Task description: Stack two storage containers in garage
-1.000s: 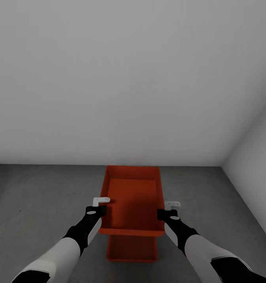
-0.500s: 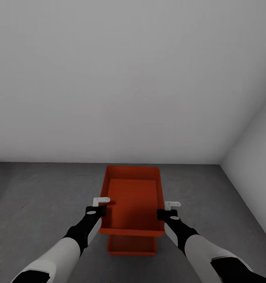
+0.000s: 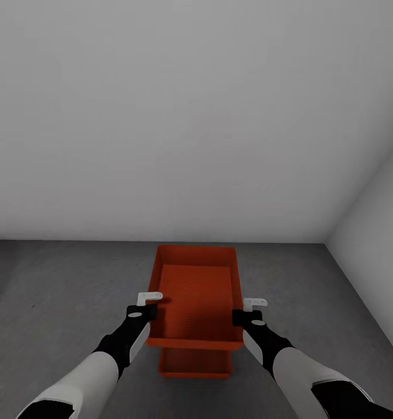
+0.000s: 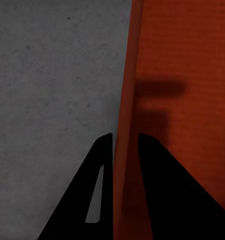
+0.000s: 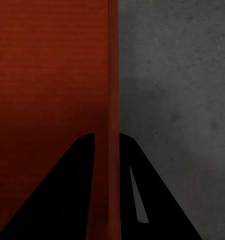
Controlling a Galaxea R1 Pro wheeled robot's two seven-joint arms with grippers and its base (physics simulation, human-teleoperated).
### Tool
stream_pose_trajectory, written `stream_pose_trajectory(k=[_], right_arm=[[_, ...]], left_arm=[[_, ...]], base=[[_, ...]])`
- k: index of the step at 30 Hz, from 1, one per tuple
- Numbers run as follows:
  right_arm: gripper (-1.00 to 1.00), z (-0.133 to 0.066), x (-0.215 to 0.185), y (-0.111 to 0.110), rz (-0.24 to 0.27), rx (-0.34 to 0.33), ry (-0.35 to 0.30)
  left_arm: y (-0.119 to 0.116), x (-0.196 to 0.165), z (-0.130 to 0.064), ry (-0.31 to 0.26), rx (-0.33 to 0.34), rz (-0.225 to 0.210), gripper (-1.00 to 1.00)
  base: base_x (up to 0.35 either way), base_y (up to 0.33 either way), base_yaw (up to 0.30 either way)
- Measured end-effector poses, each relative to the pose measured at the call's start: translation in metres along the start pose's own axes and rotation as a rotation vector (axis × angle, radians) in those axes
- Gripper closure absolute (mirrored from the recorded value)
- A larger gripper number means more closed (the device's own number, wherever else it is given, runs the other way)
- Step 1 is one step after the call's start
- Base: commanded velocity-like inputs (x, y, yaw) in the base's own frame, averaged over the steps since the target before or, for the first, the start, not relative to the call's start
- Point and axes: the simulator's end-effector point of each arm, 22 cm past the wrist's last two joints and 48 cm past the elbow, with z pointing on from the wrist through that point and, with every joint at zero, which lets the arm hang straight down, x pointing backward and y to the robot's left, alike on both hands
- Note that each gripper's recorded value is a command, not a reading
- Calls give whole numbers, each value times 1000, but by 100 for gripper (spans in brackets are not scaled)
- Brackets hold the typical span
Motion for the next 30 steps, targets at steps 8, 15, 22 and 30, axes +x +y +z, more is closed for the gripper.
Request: stream_pose_trajectory(k=[8,15,22,30], right_arm=[[100,0,0,0,0,0,1],[100,0,0,0,-1,0,1],[100,5,1,0,0,0,1],[100,12,2,1,-1,0,3]], left_arm=[[0,0,0,1,0,1,100],[0,0,0,1,0,1,100],[-1,0,5,1,0,2,100],[-2,1,12,2,0,2,100]], base=[[0,0,0],[0,0,0],[0,0,0],[0,0,0]])
